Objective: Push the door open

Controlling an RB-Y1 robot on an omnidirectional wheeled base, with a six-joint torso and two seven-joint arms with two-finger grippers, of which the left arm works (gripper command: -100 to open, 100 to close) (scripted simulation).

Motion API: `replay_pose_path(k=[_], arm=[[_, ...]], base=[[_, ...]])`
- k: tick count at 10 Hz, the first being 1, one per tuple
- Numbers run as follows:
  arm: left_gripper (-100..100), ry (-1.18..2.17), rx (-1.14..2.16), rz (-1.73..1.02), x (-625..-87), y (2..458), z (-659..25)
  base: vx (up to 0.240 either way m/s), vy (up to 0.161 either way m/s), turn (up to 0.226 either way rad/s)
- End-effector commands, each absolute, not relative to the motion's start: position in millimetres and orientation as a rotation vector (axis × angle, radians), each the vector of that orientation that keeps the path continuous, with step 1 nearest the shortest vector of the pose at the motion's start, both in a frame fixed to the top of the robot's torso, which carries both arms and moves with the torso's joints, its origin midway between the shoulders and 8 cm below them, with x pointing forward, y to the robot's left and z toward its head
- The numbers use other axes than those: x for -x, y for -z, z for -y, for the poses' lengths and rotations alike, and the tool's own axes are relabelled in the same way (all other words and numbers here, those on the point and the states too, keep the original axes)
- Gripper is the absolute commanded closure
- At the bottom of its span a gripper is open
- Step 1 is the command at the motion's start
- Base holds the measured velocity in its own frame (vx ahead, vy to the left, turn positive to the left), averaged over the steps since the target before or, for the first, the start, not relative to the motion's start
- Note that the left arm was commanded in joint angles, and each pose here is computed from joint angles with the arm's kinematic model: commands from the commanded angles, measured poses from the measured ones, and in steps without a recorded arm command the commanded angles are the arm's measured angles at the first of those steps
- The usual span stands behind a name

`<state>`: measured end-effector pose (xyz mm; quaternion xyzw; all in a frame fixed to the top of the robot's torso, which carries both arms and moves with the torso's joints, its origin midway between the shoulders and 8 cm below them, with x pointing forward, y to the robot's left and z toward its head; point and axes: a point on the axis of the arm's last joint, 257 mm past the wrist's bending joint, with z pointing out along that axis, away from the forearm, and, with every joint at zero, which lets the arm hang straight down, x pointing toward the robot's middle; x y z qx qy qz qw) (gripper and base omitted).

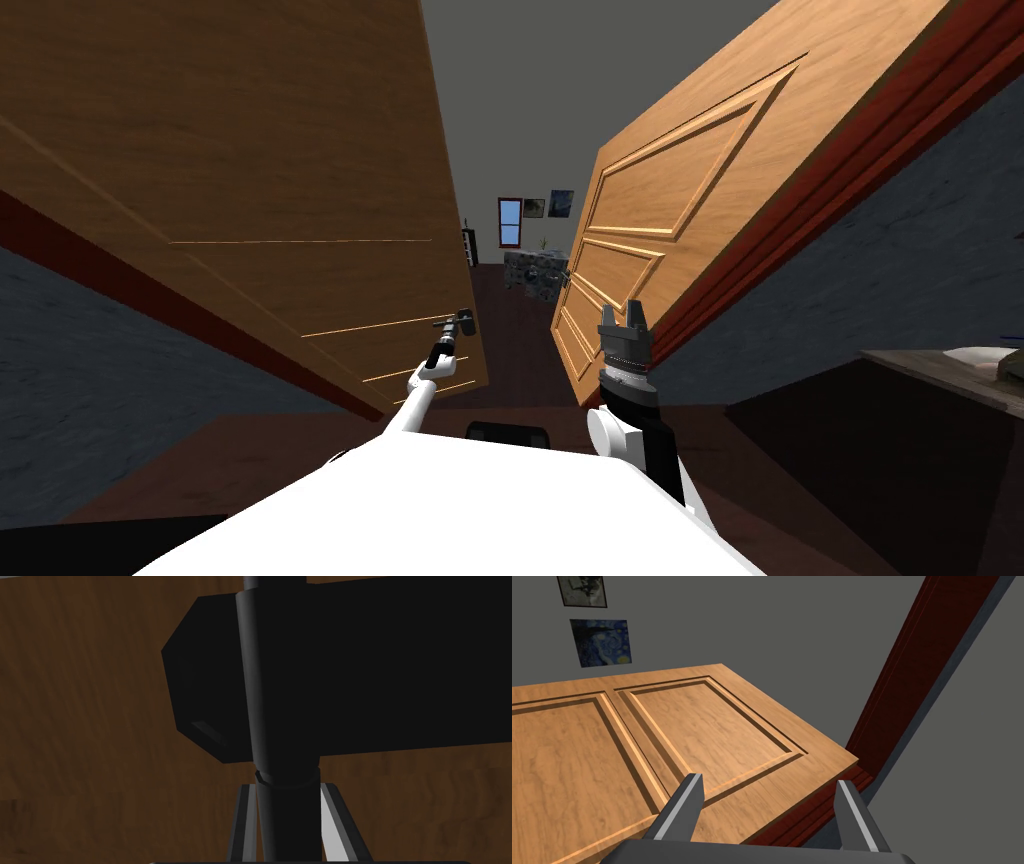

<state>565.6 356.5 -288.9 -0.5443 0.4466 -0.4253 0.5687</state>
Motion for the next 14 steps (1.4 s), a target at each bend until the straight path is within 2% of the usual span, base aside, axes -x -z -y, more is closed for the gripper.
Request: replay_pose_path(k=[1,10,14], arm=[[100,0.968,1.274,-1.02,-562,283,-380],[100,0.906,1.313,-0.95,-547,282,-424],[100,0.876,1.344,-0.906,-536,284,-445]], base=[[0.16,-0.031,0.044],[0.129,-0.048,0.051],[0.186,-0.061,0.073]])
